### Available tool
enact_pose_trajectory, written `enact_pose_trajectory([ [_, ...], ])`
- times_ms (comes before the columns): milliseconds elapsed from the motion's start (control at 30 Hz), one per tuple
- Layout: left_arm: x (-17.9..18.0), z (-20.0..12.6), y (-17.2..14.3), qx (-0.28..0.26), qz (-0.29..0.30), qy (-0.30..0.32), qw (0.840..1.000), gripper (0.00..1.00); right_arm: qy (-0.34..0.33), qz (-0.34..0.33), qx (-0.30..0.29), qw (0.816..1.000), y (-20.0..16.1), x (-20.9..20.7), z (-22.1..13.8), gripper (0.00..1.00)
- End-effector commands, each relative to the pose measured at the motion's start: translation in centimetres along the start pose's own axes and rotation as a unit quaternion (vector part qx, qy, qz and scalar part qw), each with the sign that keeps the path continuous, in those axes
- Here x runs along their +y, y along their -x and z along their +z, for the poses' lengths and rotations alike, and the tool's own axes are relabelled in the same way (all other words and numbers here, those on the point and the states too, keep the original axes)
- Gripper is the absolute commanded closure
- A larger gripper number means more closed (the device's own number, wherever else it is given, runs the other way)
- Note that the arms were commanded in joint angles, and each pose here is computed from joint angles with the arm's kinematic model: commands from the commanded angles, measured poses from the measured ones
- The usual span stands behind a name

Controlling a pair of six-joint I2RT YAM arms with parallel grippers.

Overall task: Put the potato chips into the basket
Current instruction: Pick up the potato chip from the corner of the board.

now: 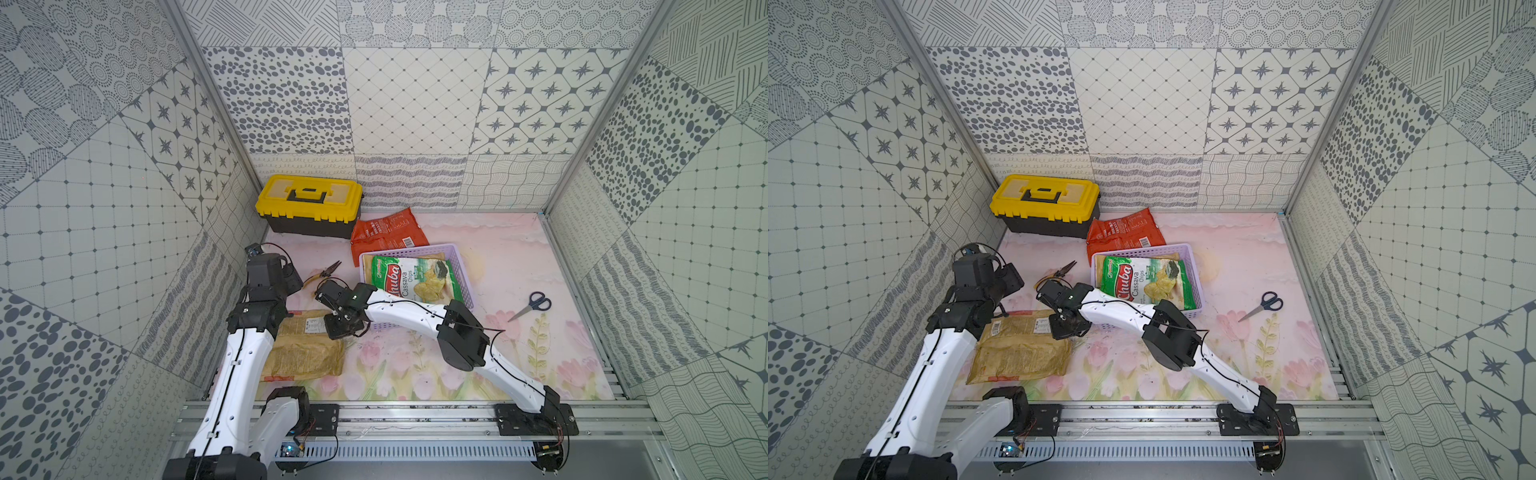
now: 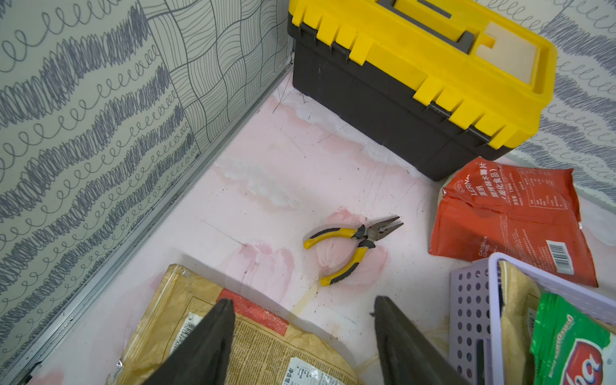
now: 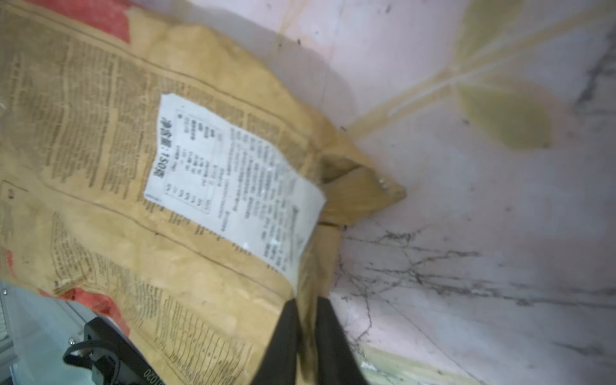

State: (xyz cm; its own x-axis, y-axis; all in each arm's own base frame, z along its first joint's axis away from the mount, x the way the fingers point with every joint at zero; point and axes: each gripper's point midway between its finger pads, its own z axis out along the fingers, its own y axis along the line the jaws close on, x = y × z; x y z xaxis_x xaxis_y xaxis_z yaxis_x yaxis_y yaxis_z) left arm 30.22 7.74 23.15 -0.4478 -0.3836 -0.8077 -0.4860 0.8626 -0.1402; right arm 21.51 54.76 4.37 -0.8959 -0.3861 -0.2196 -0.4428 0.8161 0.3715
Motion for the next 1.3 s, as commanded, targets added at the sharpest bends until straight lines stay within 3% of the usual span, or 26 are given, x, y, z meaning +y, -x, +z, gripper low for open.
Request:
enact_pose_trajectory([
  [0, 0.3, 0.1, -0.2, 0.002, -0.009, 0.006, 1.0, 0.3, 0.009, -0.023, -0.037, 0.999, 1.2, 1.8, -2.9, 1.0],
  [333, 0.6, 0.2, -0.2, 0.003, -0.012, 0.01, 1.0, 0.3, 0.054, -0.108, -0.136, 0.983, 3.2, 7.2, -13.8, 1.0],
  [633, 0.9, 0.4, -0.1, 0.004, -0.026, 0.006, 1.0, 0.3, 0.027, -0.169, -0.185, 0.968, 4.0, 7.3, -21.9, 1.0],
  [933, 1.6, 0.5, 0.0, 0.004, -0.036, 0.015, 0.999, 0.3, 0.068, -0.238, -0.254, 0.935, 4.2, 9.4, -30.9, 1.0],
  [1067, 1.6, 0.6, -0.3, 0.008, -0.037, 0.015, 0.999, 0.3, 0.061, -0.252, -0.266, 0.928, 3.9, 8.3, -33.7, 1.0],
  [1267, 1.4, 0.8, -0.5, 0.013, -0.039, 0.011, 0.999, 0.3, 0.016, -0.229, -0.242, 0.943, 3.7, 2.4, -36.5, 1.0],
])
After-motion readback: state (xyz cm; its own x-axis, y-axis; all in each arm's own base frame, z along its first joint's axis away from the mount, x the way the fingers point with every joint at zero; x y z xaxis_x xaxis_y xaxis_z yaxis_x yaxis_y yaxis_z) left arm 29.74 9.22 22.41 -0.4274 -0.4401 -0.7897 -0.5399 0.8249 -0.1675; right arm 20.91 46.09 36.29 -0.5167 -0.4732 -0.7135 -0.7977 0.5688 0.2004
